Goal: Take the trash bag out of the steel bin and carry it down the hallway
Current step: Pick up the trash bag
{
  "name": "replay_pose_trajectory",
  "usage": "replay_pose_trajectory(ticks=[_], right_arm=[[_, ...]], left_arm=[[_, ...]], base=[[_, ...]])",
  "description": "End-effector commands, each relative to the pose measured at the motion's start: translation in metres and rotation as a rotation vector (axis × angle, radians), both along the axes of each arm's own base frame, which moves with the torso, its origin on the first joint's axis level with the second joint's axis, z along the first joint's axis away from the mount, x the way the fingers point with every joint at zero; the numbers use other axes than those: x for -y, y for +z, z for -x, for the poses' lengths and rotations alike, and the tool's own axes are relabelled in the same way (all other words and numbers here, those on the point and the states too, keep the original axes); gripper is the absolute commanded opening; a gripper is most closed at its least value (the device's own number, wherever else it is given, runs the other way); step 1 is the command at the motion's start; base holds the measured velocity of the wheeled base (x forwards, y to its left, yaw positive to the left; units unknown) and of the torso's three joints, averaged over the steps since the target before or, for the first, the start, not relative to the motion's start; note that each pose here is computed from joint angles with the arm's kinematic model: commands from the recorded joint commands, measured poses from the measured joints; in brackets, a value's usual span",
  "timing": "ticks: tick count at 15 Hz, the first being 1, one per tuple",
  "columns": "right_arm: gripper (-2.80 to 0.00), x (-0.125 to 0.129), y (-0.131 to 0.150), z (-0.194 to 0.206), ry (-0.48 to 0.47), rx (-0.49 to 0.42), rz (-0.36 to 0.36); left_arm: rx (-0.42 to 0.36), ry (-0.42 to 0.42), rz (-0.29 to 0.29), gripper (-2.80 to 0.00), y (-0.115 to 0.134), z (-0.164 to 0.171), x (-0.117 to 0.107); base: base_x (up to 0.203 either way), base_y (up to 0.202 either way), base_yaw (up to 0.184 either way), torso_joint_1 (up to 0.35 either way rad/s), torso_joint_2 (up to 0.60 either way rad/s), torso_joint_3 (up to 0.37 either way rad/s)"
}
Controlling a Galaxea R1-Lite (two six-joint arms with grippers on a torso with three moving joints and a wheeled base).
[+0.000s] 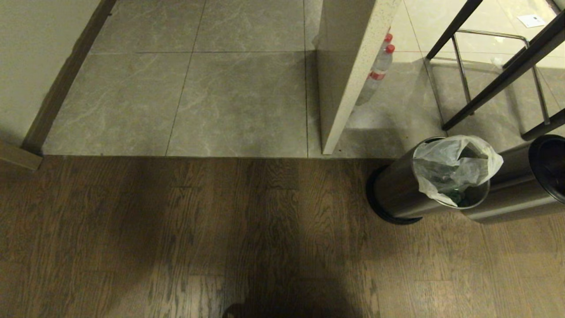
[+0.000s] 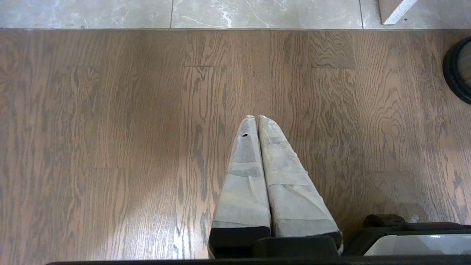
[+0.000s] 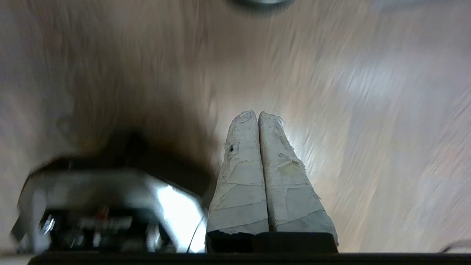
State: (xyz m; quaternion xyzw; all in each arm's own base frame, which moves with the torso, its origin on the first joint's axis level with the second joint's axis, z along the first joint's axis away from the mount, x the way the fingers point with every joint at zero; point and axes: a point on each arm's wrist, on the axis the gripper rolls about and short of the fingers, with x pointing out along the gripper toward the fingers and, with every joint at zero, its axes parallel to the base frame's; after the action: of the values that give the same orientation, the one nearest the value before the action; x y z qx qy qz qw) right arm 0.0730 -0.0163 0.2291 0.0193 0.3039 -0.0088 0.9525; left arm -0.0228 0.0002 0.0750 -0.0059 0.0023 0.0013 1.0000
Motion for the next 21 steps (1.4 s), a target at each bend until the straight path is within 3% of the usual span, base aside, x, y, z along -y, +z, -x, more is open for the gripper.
replay_pose_trajectory(ticks=[1,3,5,11,16,21], right_arm=[[-2.8,-0.011,-0.023,0.032,0.024,0.026,0.001],[-2.8,-0.02,-0.059,0.07,0.038,0.077,0.002],[-2.8,-0.022,-0.089,0.084,0.051,0.048,-0.016],[-2.8,-0.022,-0.092,0.084,0.055,0.054,-0.013],[-2.8,-0.021,-0.137,0.078,0.121,0.314,0.088],[-2.8,-0.021,-0.137,0.078,0.121,0.314,0.088]], left_arm=[[-0.001,0.001,0.0,-2.8,0.0,0.0,0.0],[-0.001,0.001,0.0,-2.8,0.0,0.0,0.0],[-0.001,0.001,0.0,-2.8,0.0,0.0,0.0],[0.0,0.001,0.0,-2.8,0.0,0.0,0.0],[0.0,0.001,0.0,-2.8,0.0,0.0,0.0],[0.0,0.001,0.0,-2.8,0.0,0.0,0.0]], base=[[0.0,0.0,0.0,0.0,0.0,0.0],[0.0,0.0,0.0,0.0,0.0,0.0],[0.0,0.0,0.0,0.0,0.0,0.0],[0.0,0.0,0.0,0.0,0.0,0.0],[0.0,0.0,0.0,0.0,0.0,0.0],[0.0,0.0,0.0,0.0,0.0,0.0]])
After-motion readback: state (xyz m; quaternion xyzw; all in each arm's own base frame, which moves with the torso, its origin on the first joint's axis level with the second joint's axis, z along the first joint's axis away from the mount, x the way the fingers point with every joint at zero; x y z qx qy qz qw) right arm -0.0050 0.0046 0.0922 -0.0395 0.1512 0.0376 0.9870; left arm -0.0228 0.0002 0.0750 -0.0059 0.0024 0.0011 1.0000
